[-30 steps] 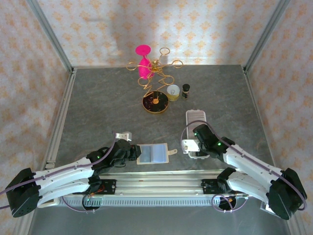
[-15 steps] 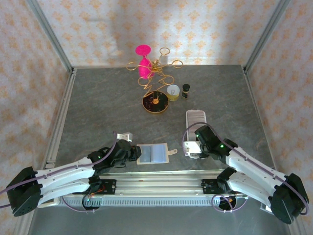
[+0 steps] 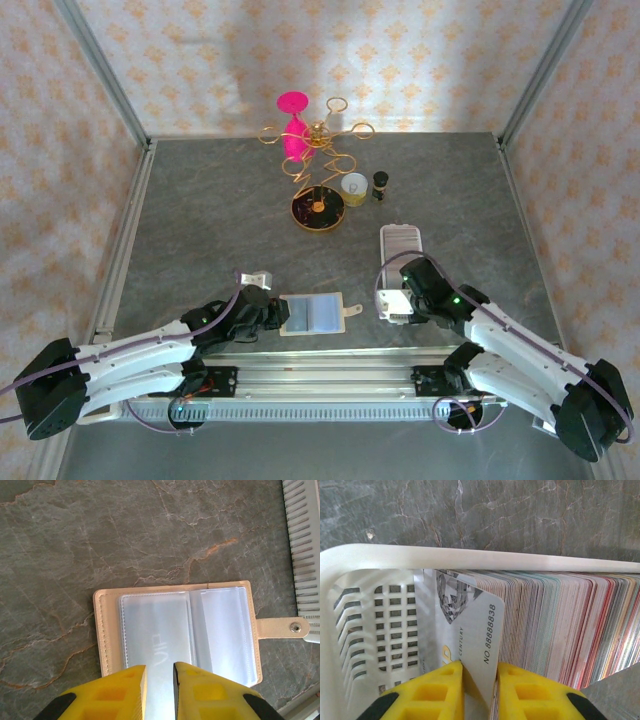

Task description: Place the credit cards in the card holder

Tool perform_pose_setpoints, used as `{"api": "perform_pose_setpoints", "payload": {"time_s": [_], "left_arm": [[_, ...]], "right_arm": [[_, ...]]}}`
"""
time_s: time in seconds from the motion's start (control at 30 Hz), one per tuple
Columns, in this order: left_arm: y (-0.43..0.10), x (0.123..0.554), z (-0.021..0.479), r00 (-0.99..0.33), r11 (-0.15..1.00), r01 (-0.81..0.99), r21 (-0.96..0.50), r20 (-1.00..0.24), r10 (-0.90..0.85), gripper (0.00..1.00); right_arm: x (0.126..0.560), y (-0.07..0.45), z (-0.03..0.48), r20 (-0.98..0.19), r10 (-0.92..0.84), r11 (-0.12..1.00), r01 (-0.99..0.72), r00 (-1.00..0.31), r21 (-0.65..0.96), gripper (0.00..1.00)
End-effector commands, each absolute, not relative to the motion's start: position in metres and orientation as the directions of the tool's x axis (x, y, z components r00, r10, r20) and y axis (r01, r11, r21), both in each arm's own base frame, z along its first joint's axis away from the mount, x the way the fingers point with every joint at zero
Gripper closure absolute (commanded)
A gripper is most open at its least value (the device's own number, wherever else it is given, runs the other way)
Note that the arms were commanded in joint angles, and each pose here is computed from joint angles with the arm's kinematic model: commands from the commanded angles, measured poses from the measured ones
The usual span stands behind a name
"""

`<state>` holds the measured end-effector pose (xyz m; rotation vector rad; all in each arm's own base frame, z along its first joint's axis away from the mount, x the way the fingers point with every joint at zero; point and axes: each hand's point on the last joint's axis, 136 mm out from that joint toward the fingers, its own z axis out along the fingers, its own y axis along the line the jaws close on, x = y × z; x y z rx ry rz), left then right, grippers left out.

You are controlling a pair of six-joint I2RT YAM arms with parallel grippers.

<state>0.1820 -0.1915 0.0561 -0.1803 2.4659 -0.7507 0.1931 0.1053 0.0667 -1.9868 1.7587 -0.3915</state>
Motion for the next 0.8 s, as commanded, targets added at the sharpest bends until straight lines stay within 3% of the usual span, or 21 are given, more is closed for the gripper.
{"api": "perform_pose_setpoints", "payload": {"time_s": [0.0, 0.3, 0.77], "left_arm": [[-0.198, 0.184, 0.062, -0.834, 0.825, 0.063, -0.561, -0.484, -0.265, 0.78], [-0.199, 0.183, 0.062, -0.837, 0.823, 0.064, -0.564, -0.479, -0.264, 0.79], [-0.199, 0.183, 0.064, -0.838, 0.82, 0.063, -0.569, -0.477, -0.267, 0.79]], "right_arm": [[0.203, 0.101, 0.081, -0.07, -0.991, -0.059, -0.83, 0.117, -0.554, 0.82], [0.204, 0.101, 0.088, -0.075, -0.991, -0.052, -0.825, 0.114, -0.563, 0.91], [0.194, 0.095, 0.098, -0.078, -0.992, -0.037, -0.839, 0.094, -0.543, 0.92]]}}
